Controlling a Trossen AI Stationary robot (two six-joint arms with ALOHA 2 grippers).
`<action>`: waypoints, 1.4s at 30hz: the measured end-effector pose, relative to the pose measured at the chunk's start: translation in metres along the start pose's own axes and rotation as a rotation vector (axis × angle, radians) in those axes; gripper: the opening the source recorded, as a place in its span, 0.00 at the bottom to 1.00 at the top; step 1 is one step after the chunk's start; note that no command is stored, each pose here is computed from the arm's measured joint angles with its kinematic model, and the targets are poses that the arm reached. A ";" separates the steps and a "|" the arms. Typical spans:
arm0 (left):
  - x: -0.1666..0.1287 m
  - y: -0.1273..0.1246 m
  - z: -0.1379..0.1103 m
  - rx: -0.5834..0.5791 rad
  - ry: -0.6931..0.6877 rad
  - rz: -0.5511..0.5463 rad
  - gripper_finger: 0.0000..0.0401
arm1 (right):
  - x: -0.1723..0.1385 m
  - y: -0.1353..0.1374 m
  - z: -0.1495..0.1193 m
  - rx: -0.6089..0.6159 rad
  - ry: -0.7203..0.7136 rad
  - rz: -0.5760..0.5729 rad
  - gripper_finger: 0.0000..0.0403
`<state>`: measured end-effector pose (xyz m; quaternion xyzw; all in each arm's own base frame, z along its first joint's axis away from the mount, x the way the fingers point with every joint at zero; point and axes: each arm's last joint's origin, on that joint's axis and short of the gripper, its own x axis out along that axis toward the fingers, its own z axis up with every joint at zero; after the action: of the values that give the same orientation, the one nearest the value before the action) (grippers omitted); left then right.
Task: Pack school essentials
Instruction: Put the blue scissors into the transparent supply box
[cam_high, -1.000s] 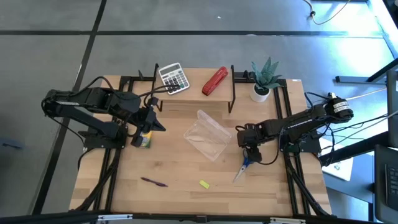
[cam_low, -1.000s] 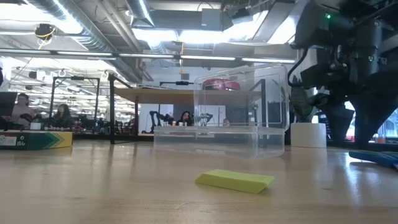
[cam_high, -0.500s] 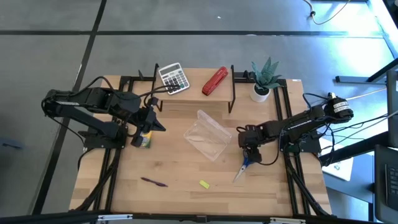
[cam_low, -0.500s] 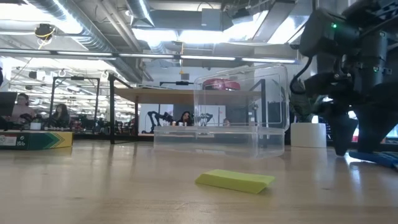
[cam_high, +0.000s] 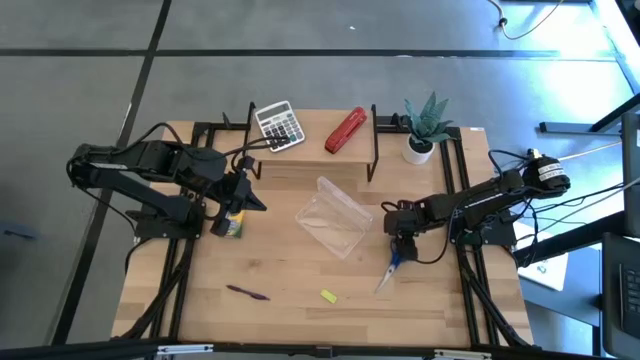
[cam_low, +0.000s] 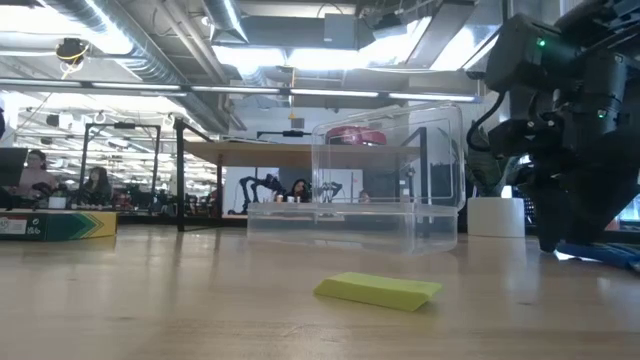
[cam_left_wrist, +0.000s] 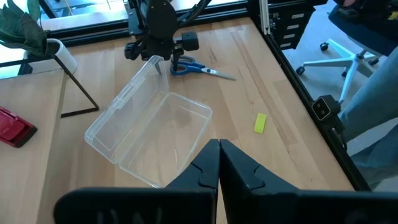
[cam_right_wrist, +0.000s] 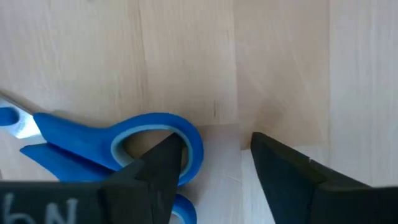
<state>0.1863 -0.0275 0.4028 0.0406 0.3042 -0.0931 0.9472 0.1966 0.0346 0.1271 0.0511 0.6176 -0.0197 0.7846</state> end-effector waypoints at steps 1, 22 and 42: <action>0.000 0.000 0.000 0.000 0.000 0.000 0.00 | 0.000 0.000 0.000 -0.001 0.000 -0.001 0.45; 0.000 0.000 0.000 0.000 0.000 0.000 0.00 | 0.000 0.001 0.000 -0.021 0.012 0.038 0.08; 0.000 0.000 0.000 0.002 0.000 0.000 0.00 | -0.007 0.006 0.008 0.034 0.036 0.114 0.07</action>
<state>0.1863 -0.0275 0.4028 0.0415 0.3043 -0.0932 0.9471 0.2036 0.0398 0.1365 0.0999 0.6273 0.0153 0.7722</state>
